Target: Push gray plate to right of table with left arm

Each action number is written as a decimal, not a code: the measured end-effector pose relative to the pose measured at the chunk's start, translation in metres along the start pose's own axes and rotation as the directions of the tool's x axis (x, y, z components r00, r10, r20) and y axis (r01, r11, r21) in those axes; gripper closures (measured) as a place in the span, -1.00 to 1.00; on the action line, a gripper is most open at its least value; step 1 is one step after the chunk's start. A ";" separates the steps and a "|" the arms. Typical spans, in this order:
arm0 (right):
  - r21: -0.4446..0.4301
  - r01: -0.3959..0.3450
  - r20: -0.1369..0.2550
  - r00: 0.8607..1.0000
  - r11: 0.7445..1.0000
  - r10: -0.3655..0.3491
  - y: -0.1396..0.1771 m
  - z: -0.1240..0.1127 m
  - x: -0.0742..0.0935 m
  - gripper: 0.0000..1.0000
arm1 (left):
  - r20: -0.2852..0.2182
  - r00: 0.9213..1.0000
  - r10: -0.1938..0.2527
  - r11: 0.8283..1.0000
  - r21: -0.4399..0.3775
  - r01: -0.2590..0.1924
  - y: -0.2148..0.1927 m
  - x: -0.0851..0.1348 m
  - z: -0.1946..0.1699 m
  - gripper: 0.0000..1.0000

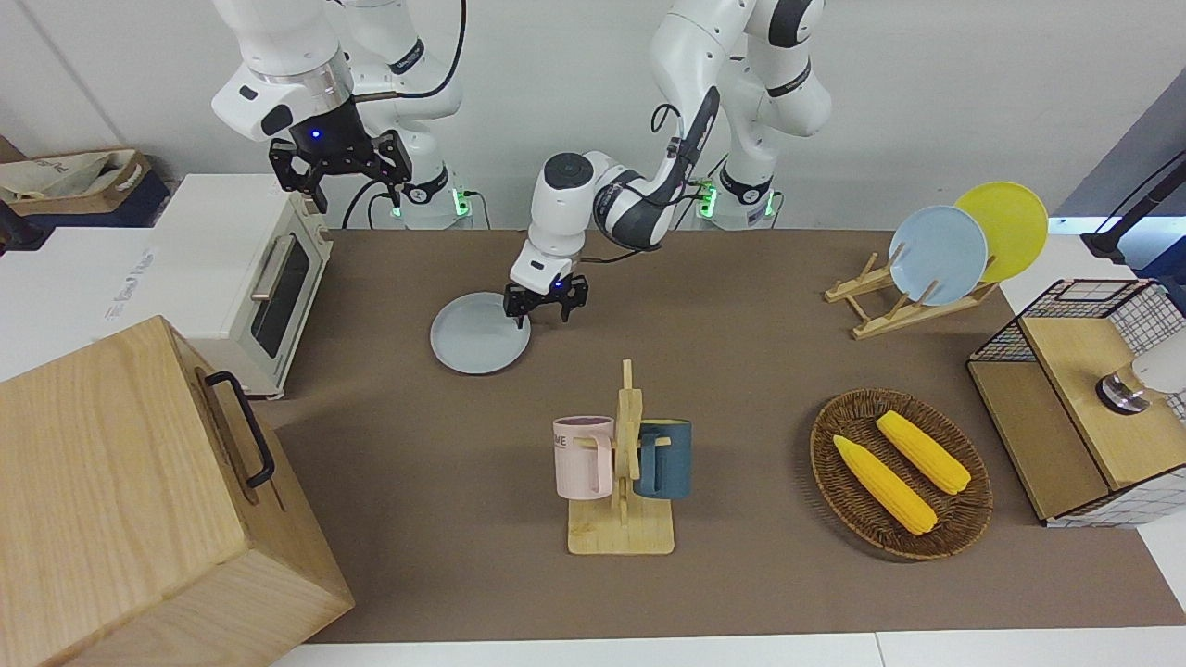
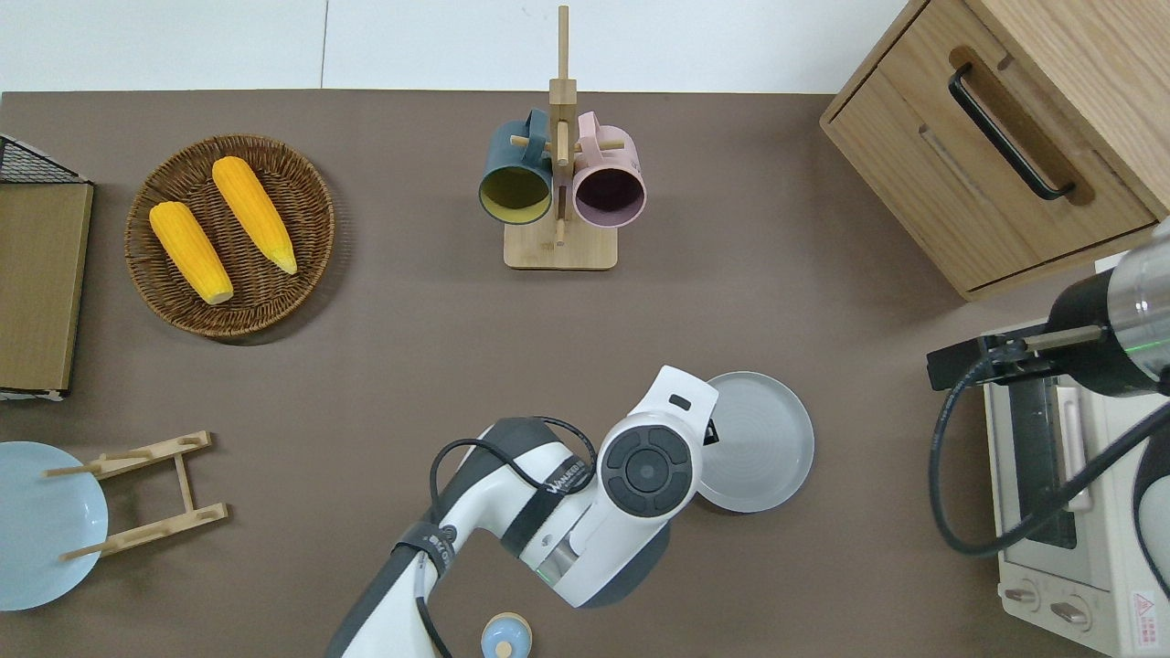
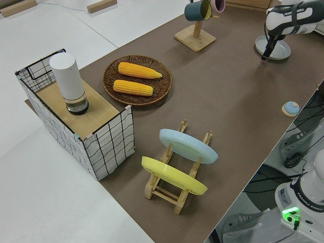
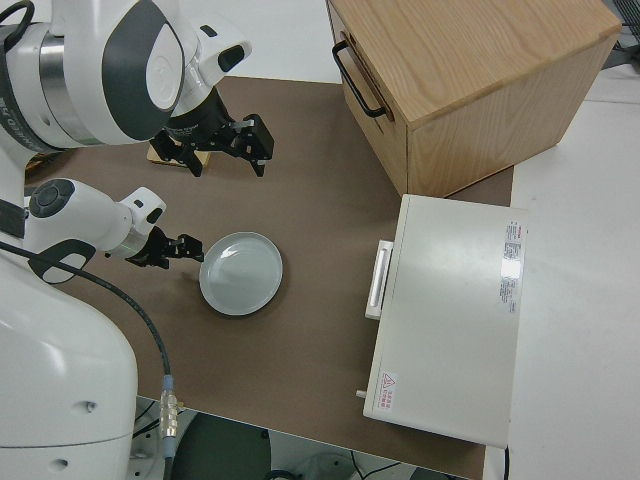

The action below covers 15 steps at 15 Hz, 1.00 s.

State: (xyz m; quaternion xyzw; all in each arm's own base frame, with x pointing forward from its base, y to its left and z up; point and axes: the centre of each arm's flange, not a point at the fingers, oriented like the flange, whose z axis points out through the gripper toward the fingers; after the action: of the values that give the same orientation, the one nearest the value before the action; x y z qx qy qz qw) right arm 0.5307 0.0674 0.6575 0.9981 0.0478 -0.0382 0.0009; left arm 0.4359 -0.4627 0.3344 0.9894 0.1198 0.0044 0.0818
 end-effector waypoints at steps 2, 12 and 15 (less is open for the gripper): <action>0.000 0.000 0.000 1.000 1.000 0.000 0.000 0.000 0.000 -0.97 | 0.025 0.999 0.040 0.998 0.043 -0.041 -0.028 0.030 -0.033 -0.92; 0.000 0.000 0.000 1.000 1.000 0.000 0.000 0.000 0.000 -0.97 | 0.178 0.970 0.165 0.981 0.077 -0.181 -0.224 0.167 -0.139 -0.98; 0.000 0.000 0.000 1.000 1.000 0.000 0.000 0.000 0.000 -0.97 | 0.142 0.973 0.180 0.975 0.105 -0.195 -0.265 0.189 -0.162 -0.99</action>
State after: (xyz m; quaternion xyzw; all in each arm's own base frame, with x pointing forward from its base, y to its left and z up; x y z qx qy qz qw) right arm 0.5307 0.0674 0.6575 0.9981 0.0478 -0.0382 0.0009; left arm 0.5520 -0.1378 0.4490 0.9975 0.0202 -0.0605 0.0301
